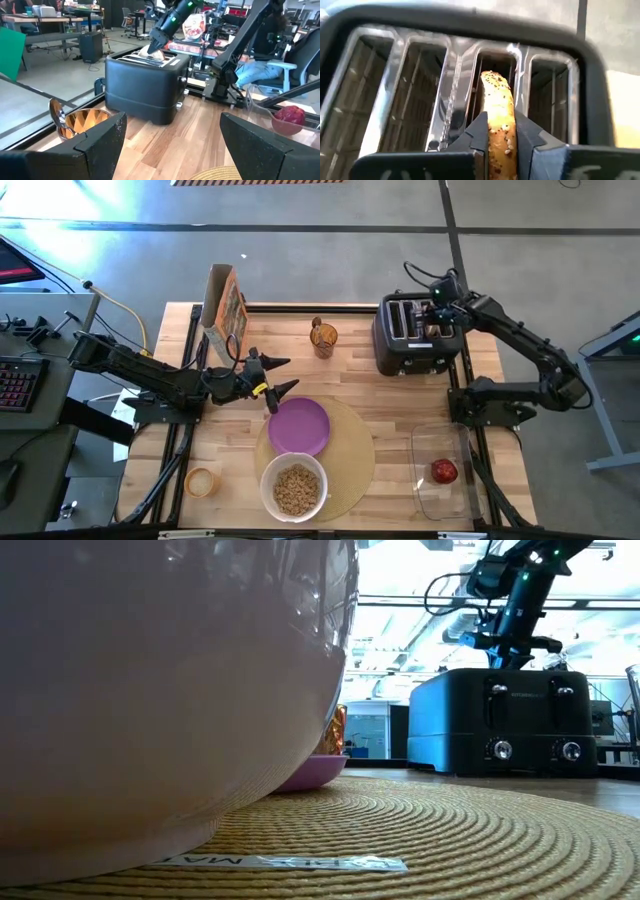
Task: Arrange a breakfast setting
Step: Put the bagel on the violet plate
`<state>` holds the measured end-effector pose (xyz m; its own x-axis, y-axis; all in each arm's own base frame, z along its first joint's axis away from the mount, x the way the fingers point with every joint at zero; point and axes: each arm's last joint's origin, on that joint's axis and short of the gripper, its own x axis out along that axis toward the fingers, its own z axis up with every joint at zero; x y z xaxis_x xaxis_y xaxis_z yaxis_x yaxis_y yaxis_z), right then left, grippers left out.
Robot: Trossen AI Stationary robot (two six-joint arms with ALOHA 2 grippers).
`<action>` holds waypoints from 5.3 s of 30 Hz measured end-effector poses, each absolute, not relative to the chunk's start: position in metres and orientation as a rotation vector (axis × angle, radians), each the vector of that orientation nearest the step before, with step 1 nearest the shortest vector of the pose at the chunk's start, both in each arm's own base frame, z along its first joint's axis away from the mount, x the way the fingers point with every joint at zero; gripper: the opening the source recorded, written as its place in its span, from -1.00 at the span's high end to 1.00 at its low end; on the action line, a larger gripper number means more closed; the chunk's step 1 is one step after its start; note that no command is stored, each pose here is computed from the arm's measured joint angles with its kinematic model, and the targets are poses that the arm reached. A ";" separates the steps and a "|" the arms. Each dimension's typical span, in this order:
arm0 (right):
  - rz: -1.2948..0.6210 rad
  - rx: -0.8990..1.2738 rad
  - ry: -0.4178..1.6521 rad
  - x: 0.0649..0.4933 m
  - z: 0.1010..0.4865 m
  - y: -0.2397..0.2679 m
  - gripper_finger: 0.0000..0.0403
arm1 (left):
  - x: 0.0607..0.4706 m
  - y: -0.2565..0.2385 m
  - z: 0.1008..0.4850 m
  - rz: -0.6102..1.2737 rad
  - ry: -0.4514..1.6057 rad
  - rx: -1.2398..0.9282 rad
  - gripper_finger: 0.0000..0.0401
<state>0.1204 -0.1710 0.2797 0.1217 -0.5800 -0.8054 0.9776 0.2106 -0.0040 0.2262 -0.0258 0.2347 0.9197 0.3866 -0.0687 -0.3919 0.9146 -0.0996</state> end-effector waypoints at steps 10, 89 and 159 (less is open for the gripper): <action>-1.234 0.600 0.654 0.108 0.302 -0.153 0.86 | 0.226 -0.026 0.234 0.401 0.058 -0.101 -0.54; -0.305 0.686 0.183 0.268 0.245 0.024 0.85 | 0.227 -0.027 0.235 0.358 0.050 -0.100 -0.54; -0.081 0.398 0.091 0.367 0.232 0.061 0.84 | 0.207 -0.036 0.232 -0.008 0.267 -0.481 0.26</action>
